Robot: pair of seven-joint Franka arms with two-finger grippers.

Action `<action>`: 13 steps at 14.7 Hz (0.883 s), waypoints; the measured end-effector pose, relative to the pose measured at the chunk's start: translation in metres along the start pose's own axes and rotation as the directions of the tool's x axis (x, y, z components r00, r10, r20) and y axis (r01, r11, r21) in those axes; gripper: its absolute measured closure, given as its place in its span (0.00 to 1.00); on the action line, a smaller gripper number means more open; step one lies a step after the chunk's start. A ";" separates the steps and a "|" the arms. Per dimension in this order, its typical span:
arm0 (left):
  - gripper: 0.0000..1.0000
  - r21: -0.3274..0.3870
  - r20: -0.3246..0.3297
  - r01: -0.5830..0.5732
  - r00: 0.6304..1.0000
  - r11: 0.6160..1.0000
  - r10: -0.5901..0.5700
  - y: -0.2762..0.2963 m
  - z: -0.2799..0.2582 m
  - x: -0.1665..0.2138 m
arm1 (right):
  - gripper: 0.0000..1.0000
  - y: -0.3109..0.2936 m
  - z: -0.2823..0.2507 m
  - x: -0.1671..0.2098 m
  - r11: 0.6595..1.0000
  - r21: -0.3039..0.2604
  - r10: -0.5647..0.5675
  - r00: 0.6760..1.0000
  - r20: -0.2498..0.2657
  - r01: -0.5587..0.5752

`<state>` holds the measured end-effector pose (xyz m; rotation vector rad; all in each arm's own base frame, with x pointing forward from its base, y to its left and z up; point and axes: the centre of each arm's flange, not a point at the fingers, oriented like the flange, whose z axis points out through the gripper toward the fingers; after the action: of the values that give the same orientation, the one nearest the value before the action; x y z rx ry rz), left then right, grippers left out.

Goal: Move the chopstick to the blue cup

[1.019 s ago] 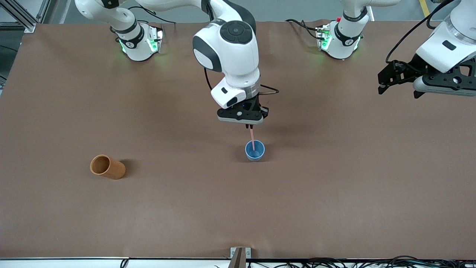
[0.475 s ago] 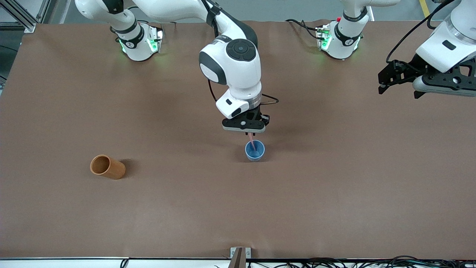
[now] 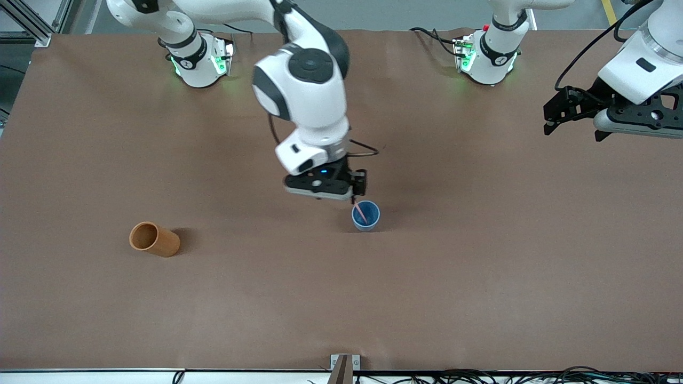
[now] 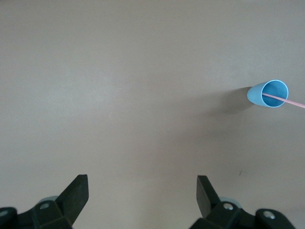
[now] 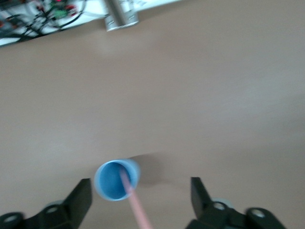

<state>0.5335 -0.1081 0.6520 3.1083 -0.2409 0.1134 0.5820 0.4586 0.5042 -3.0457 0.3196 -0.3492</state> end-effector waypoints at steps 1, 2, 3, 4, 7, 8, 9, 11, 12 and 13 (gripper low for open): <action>0.00 0.000 -0.001 0.001 1.000 1.000 -0.001 -0.001 0.000 0.000 | 0.00 0.028 -0.020 0.019 1.000 -0.030 -0.007 1.000 0.017 0.007; 0.00 0.000 -0.003 0.002 1.000 1.000 -0.002 -0.001 -0.001 0.000 | 0.00 0.058 -0.043 0.037 0.998 -0.054 -0.009 0.999 0.031 0.011; 0.00 0.000 -0.006 0.003 1.000 1.000 -0.003 -0.002 -0.002 0.001 | 0.00 0.091 -0.063 0.055 0.998 -0.066 -0.012 0.999 0.038 0.014; 0.00 0.000 -0.010 0.004 1.000 1.000 -0.004 -0.002 -0.004 0.001 | 0.00 0.125 -0.081 0.070 0.997 -0.074 -0.014 0.999 0.042 0.017; 0.00 0.000 -0.017 0.004 1.000 1.000 -0.004 -0.002 -0.007 0.001 | 0.00 0.224 -0.108 0.090 0.994 -0.105 0.022 0.997 0.068 -0.015; 0.00 0.000 -0.017 0.004 1.000 1.000 -0.004 -0.002 -0.007 0.001 | 0.00 0.250 -0.110 0.090 0.993 -0.116 0.037 0.996 0.082 -0.028; 0.00 0.000 -0.017 0.004 1.000 1.000 -0.004 -0.002 -0.007 0.001 | 0.00 0.275 -0.112 0.086 0.991 -0.125 0.051 0.994 0.095 -0.039; 0.00 -0.001 -0.016 0.004 1.000 1.000 -0.004 -0.002 -0.006 0.001 | 0.00 0.312 -0.115 0.077 0.989 -0.139 0.076 0.990 0.115 -0.060; 0.00 -0.001 -0.016 0.004 1.000 1.000 -0.004 -0.002 -0.006 0.001 | 0.00 0.329 -0.117 0.071 0.987 -0.144 0.087 0.988 0.124 -0.068; 0.00 -0.001 -0.015 0.004 1.000 1.000 -0.004 -0.002 -0.006 0.001 | 0.00 0.345 -0.119 0.064 0.986 -0.148 0.095 0.987 0.132 -0.075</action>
<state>0.5349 -0.1061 0.6580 3.1060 -0.2346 0.1367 0.5478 0.1038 0.6053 -3.1612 0.4843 -0.1124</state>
